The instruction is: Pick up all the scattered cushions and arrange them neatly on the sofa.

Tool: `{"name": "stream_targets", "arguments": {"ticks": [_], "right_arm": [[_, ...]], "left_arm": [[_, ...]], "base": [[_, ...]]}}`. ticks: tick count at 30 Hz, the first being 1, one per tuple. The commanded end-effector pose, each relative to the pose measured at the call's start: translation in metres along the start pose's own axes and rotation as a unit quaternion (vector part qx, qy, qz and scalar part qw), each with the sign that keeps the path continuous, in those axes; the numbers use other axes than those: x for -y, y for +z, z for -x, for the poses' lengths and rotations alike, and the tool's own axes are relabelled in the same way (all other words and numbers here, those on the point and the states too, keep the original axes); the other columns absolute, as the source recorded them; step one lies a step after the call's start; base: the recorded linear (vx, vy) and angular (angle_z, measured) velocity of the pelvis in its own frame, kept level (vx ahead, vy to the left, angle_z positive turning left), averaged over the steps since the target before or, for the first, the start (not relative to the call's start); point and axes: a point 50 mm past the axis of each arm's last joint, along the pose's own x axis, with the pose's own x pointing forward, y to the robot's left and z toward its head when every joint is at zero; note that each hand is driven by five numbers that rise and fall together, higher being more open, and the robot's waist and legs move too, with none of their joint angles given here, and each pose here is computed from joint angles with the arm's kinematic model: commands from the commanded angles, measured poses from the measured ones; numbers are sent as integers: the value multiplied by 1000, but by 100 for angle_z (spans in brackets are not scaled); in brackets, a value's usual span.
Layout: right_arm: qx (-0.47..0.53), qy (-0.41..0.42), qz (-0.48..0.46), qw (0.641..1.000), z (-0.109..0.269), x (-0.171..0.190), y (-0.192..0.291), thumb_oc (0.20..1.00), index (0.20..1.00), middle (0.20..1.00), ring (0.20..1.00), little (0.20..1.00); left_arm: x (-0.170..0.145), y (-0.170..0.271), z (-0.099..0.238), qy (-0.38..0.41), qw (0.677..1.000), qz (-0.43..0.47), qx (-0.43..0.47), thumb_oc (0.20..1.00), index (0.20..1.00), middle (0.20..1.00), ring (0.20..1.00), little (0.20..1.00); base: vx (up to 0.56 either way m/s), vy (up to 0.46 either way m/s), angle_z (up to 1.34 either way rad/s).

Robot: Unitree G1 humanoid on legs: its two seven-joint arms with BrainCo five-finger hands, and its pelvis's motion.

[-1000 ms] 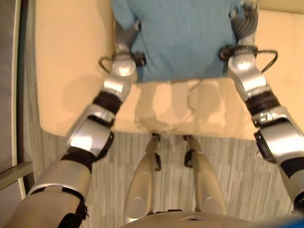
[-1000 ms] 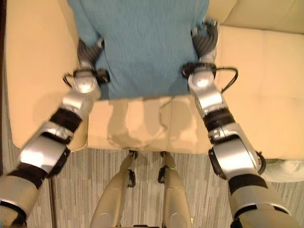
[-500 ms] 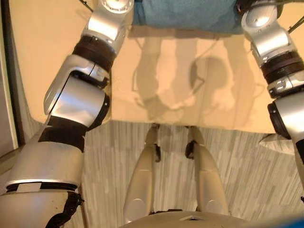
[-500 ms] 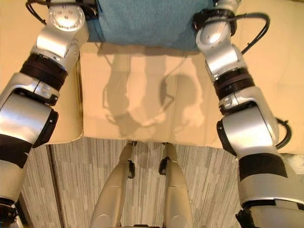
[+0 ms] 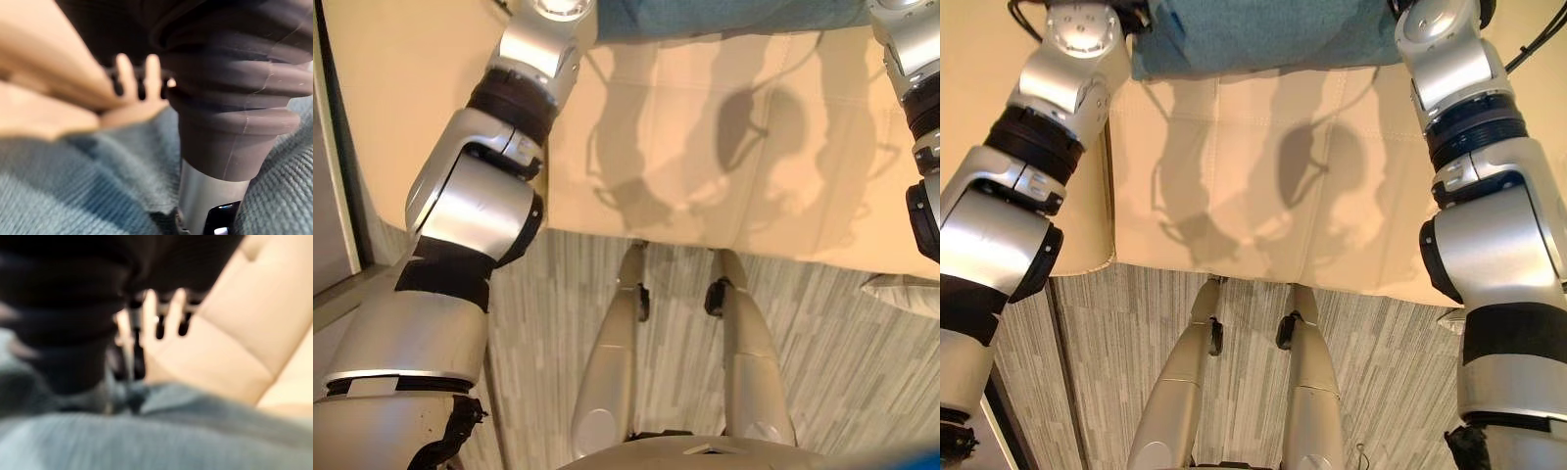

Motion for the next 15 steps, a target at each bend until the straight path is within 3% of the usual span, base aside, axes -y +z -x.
{"name": "stream_targets", "arguments": {"ticks": [1, 3, 7, 10, 15], "right_arm": [[44, 86, -36, 995, 34, -47, 15, 1000, 1000, 1000, 1000, 1000], [41, 89, -35, 995, 38, -47, 10, 1000, 1000, 1000, 1000, 1000], [-1, 95, -21, 995, 49, -30, -38, 1000, 1000, 1000, 1000, 1000], [-18, 109, -7, 994, 60, -21, -63, 1000, 1000, 1000, 1000, 1000], [-51, 123, 5, 991, 84, -3, -102, 1000, 1000, 1000, 1000, 1000]], "left_arm": [[8, -6, 8, -26, 999, -10, 24, 1000, 1000, 1000, 1000, 1000], [-11, -20, 7, -3, 1000, -24, 11, 1000, 1000, 1000, 1000, 1000], [-105, -80, 21, 86, 991, -77, -65, 1000, 1000, 1000, 1000, 1000], [-144, -102, 37, 123, 985, -73, -96, 1000, 1000, 1000, 1000, 1000], [-173, -130, 76, 132, 981, -82, -117, 1000, 1000, 1000, 1000, 1000]], "base": [[-71, 12, 1], [-38, 9, 0], [-9, 14, -1], [-11, 23, -1], [0, 0, 0]]}}
